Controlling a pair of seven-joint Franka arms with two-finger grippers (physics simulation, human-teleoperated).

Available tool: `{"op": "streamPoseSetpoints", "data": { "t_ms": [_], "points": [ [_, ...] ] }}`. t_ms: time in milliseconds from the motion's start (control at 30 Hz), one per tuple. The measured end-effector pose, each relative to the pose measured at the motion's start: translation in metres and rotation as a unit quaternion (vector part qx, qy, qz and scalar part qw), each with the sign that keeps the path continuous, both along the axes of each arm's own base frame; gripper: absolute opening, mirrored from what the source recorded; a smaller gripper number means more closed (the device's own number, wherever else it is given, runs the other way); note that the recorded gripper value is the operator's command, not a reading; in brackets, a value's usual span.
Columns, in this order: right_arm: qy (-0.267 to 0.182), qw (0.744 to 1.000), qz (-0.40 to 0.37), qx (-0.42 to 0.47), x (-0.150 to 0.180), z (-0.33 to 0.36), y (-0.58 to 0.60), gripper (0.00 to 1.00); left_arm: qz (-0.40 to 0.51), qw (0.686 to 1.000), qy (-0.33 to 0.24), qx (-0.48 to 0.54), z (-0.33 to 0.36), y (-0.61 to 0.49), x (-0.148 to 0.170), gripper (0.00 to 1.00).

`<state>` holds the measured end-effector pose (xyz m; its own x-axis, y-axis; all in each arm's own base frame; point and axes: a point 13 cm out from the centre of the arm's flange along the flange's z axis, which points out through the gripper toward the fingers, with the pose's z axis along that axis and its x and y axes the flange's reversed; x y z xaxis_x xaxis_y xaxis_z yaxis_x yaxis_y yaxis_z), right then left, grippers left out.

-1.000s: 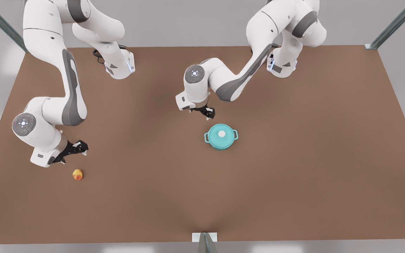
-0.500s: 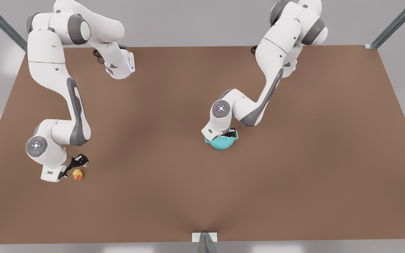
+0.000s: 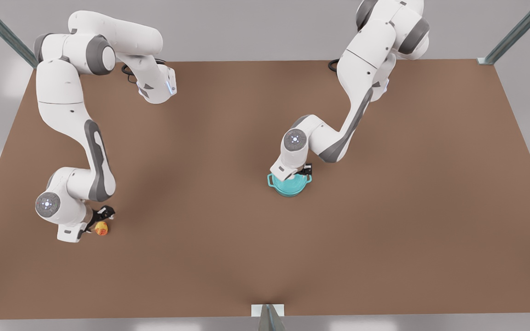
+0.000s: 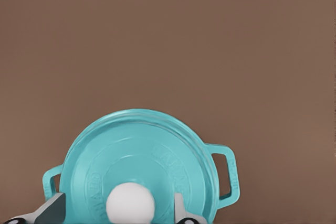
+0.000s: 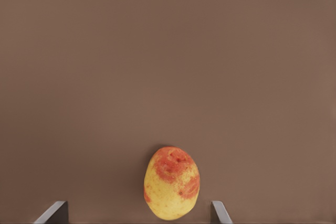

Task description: Open the pot lid and put the potato into the pot

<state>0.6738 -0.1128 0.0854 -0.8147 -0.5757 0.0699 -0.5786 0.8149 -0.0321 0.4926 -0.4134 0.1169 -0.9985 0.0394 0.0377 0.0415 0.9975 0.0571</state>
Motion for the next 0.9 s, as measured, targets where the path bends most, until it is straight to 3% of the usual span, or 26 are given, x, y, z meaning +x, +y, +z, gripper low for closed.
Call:
{"op": "streamPoseSetpoints", "data": {
  "t_ms": [200,233,267,333,400,567,700,767,833,900],
  "points": [
    [0.017,1.000,0.005,0.004,-0.010,-0.025,-0.010,1.00,0.006,1.000,-0.006,-0.008,-0.010,-0.004,0.002,1.00],
    [0.021,1.000,0.006,0.005,-0.012,-0.030,-0.011,1.00,0.006,1.000,-0.006,-0.008,-0.011,-0.004,0.002,0.93],
    [0.024,1.000,0.007,0.005,-0.014,-0.034,-0.011,1.00,0.007,1.000,-0.007,-0.009,-0.012,-0.004,0.002,0.74],
    [0.019,1.000,0.012,0.003,-0.007,-0.033,-0.012,1.00,0.009,1.000,-0.009,-0.010,-0.011,-0.004,0.002,0.51],
    [0.016,1.000,0.015,0.000,-0.004,-0.031,-0.017,1.00,0.010,1.000,-0.011,-0.010,-0.009,-0.005,0.003,0.34],
    [0.026,0.999,0.025,-0.005,-0.009,-0.045,-0.022,1.00,0.017,1.000,-0.018,-0.010,0.006,-0.005,0.011,0.34],
    [0.032,0.999,0.031,-0.006,-0.011,-0.057,-0.022,1.00,0.075,0.996,-0.035,-0.015,0.053,0.068,0.098,0.34],
    [0.034,0.999,0.033,-0.006,-0.011,-0.060,-0.023,1.00,0.118,0.993,-0.028,-0.009,0.048,0.163,0.145,0.34],
    [0.033,0.999,0.035,-0.006,-0.010,-0.062,-0.024,1.00,0.143,0.990,-0.016,-0.006,0.016,0.252,0.172,0.34],
    [0.030,0.999,0.037,-0.006,-0.007,-0.059,-0.023,0.85,0.124,0.992,-0.012,-0.009,-0.010,0.283,0.179,0.34]
  ]
}}
